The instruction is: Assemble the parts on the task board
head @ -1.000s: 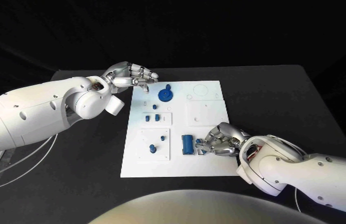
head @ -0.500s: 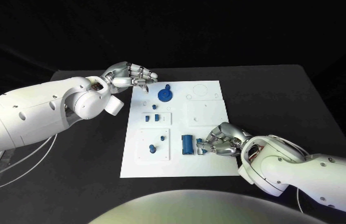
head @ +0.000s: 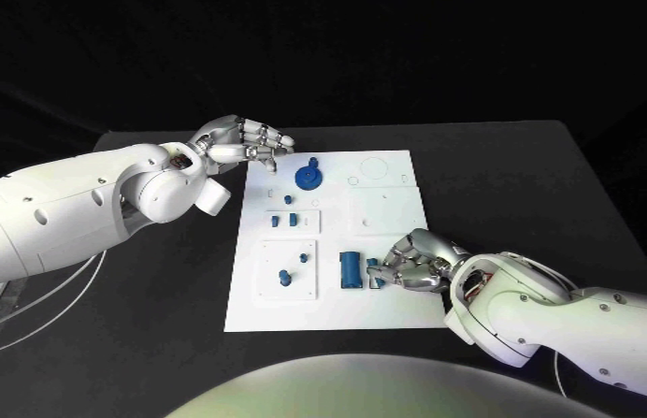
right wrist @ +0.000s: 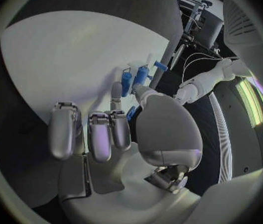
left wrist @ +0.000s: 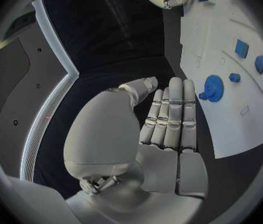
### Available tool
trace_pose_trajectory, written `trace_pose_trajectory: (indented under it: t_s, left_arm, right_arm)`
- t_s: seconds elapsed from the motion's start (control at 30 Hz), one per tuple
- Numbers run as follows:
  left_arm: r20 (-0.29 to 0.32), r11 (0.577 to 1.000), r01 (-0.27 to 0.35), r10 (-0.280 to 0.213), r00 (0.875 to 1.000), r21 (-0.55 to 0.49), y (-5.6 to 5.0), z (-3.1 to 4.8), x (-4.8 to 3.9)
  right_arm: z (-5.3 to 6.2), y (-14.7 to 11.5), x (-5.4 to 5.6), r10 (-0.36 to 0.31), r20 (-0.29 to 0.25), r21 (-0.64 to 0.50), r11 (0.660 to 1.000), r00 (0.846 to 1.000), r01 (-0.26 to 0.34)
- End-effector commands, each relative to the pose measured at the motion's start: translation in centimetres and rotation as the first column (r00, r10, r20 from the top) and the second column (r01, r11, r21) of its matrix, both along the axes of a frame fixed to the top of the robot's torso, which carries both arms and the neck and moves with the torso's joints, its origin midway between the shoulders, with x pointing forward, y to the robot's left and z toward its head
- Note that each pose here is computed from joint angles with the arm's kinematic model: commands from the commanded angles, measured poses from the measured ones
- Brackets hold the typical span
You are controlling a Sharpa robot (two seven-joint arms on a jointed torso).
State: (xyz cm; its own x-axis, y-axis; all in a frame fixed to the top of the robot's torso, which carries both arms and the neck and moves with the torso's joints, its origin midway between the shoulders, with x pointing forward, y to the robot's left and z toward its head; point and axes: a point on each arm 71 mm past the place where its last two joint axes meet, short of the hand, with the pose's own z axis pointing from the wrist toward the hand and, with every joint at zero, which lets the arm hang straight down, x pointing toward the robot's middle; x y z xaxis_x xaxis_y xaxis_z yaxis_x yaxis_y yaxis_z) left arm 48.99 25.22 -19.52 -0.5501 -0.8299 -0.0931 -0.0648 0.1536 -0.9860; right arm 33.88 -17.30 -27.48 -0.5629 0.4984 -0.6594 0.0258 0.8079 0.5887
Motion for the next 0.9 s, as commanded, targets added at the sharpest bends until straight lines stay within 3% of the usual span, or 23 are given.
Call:
trace_pose_trajectory:
  t_s: [0.03,0.73,0.9]
  left_arm:
    - [-0.002,1.000,0.013,-0.013,1.000,-0.011,-0.2,0.06,-0.03]
    - [-0.003,1.000,0.009,-0.009,1.000,-0.009,0.0,0.04,0.00]
    - [0.008,1.000,-0.001,0.001,1.000,-0.018,0.0,0.12,0.07]
  right_arm:
    - [0.1,0.3,-0.2,0.029,0.000,0.004,1.000,1.000,-0.029]
    - [0.0,-0.6,-0.2,0.029,-0.007,-0.017,0.999,1.000,-0.029]
    - [0.5,-1.2,0.1,0.015,0.035,0.026,1.000,0.999,-0.016]
